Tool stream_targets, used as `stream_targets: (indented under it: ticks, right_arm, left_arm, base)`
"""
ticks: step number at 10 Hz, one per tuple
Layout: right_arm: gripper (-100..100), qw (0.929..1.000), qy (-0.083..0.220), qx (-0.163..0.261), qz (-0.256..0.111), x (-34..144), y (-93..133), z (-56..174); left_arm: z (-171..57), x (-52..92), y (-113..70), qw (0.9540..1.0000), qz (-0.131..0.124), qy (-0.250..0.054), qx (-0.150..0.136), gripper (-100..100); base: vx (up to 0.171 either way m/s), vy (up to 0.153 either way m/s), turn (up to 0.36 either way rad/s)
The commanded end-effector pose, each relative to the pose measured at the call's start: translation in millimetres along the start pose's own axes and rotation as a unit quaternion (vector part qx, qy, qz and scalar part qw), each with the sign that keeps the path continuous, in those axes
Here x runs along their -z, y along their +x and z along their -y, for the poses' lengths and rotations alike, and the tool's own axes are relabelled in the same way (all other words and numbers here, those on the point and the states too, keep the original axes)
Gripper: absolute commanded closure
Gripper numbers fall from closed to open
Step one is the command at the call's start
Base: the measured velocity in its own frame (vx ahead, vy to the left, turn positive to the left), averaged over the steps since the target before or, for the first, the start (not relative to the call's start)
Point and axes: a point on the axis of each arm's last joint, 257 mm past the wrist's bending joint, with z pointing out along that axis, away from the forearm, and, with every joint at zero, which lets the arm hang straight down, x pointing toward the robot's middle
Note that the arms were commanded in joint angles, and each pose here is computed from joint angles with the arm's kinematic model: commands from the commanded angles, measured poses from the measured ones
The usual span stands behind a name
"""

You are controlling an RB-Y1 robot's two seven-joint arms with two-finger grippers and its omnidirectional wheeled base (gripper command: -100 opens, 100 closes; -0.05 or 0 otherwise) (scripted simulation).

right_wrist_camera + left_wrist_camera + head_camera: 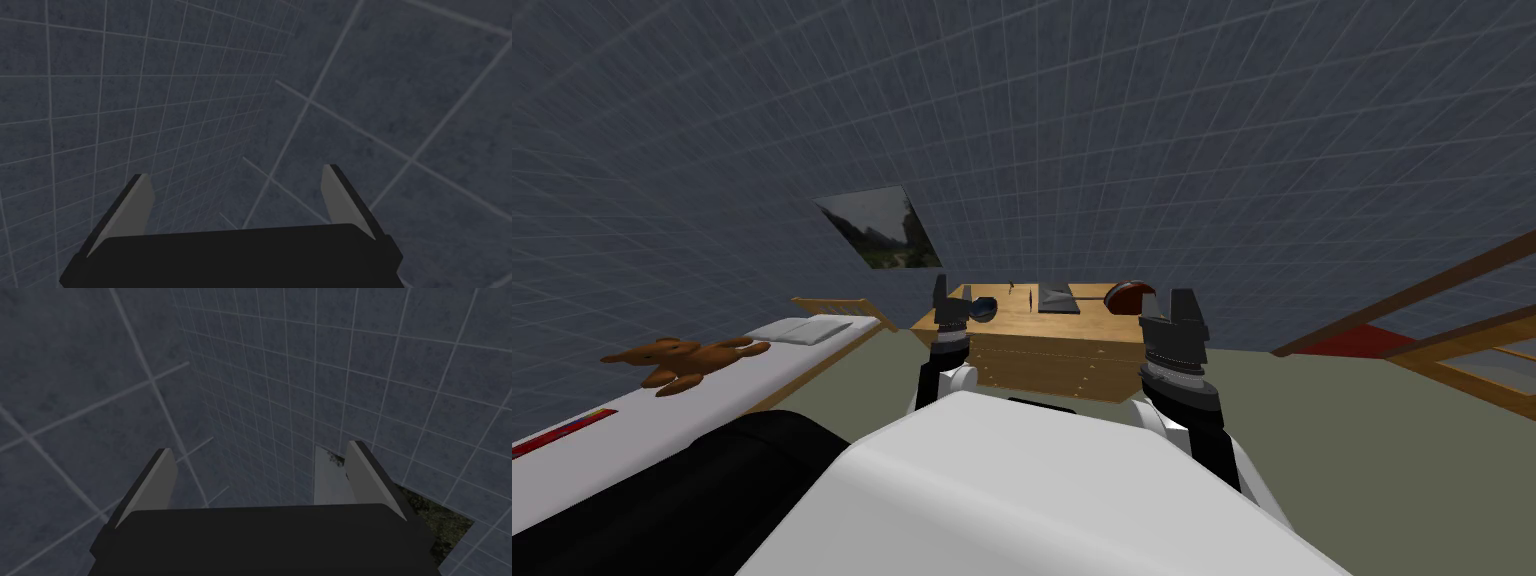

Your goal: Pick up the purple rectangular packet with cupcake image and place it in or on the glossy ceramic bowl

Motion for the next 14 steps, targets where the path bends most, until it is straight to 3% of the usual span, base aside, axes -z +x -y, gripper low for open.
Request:
stream_targets:
  ticks: [1, 6, 7, 11, 14]
  right_arm:
    - [0, 1.0000, 0.000, 0.000, 0.000, 0.0, 0.0, 0.0]
    - [0, 1.0000, 0.000, 0.000, 0.000, 0.0, 0.0, 0.0]
    - [0, 1.0000, 0.000, 0.000, 0.000, 0.0, 0.0, 0.0]
    - [0, 1.0000, 0.000, 0.000, 0.000, 0.0, 0.0, 0.0]
    - [0, 1.0000, 0.000, 0.000, 0.000, 0.0, 0.0, 0.0]
  left_arm:
    - [-3.8, 0.7, 5.1, 0.9998, -0.019, -0.004, -0.012, -100]
    - [-33.5, 4.8, 17.0, 0.9935, -0.077, -0.029, -0.079, -100]
    - [-51.1, 6.6, 17.3, 0.9882, -0.092, -0.043, -0.115, -100]
    - [-91.9, 10.2, 10.5, 0.9718, -0.112, -0.076, -0.193, -100]
    - [-124.8, 13.7, 0.7, 0.9536, -0.123, -0.103, -0.255, -100]
  base:
    - [0.003, -0.010, -0.013]
    - [0.007, -0.035, -0.026]
    - [0.013, -0.075, -0.070]
    - [0.020, -0.078, -0.052]
    - [0.023, -0.080, -0.056]
